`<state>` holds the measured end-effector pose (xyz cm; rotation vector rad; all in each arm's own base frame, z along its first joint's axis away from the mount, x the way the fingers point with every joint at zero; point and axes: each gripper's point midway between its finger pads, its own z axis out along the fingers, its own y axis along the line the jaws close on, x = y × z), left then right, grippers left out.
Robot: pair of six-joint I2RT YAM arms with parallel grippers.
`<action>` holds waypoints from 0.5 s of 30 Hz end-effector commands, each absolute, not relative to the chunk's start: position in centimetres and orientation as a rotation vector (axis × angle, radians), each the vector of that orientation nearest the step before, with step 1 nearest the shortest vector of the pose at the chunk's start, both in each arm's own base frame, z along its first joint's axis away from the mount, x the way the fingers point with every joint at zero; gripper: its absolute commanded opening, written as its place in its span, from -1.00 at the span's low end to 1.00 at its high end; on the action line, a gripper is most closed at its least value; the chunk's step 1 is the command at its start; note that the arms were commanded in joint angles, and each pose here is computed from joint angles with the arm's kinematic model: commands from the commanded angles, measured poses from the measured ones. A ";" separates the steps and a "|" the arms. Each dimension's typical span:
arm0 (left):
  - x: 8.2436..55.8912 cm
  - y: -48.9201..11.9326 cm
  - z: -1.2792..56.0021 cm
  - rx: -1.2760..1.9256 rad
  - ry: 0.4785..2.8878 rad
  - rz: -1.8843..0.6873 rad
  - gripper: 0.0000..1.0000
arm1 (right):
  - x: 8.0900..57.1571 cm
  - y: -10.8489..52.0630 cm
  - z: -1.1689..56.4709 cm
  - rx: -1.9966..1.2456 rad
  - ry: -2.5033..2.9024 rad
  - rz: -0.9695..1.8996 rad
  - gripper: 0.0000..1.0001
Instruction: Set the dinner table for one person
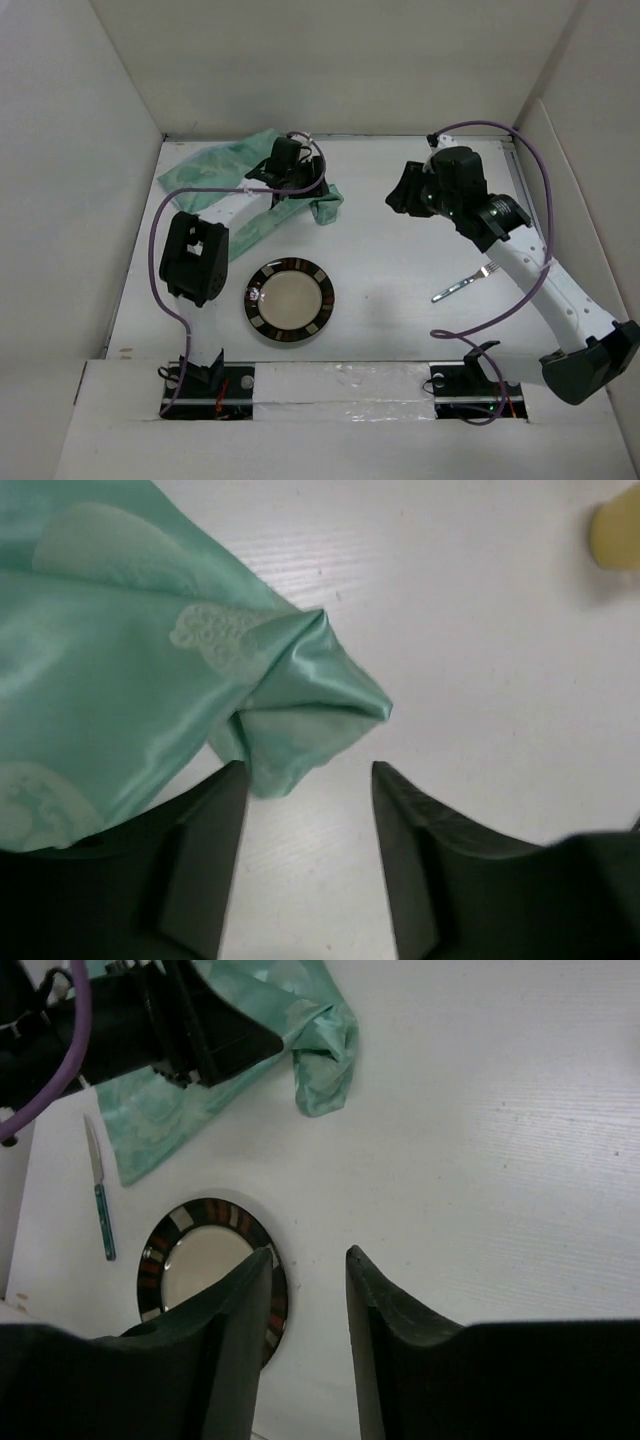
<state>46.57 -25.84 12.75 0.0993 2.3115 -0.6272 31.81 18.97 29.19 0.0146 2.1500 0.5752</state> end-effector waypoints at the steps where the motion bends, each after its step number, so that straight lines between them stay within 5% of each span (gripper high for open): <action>1: 44.6 -26.2 17.2 0.138 2.216 -0.716 0.06 | 33.4 18.8 29.0 0.063 2.119 0.553 -0.01; 2: 44.2 -25.6 19.0 0.105 2.183 -0.708 0.22 | 33.7 19.0 28.3 0.064 2.136 0.550 0.03; 5: 44.0 -21.3 19.8 -0.086 2.157 -0.514 0.23 | 34.1 19.8 27.5 0.055 2.159 0.580 0.06; 6: 42.8 -19.8 20.3 -0.191 2.141 -0.486 0.20 | 34.3 20.1 27.0 0.053 2.174 0.581 -0.08; 7: 42.5 -17.7 20.2 -0.286 2.122 -0.414 0.18 | 34.5 20.2 26.8 0.058 2.175 0.583 -0.62; 9: 39.8 -14.2 18.2 -0.492 2.151 -0.364 0.03 | 34.3 20.8 26.0 0.044 2.199 0.613 -1.00; 15: 31.1 -4.9 11.9 -1.014 2.136 -0.043 -0.57 | 33.9 21.3 24.8 0.019 2.215 0.628 -1.00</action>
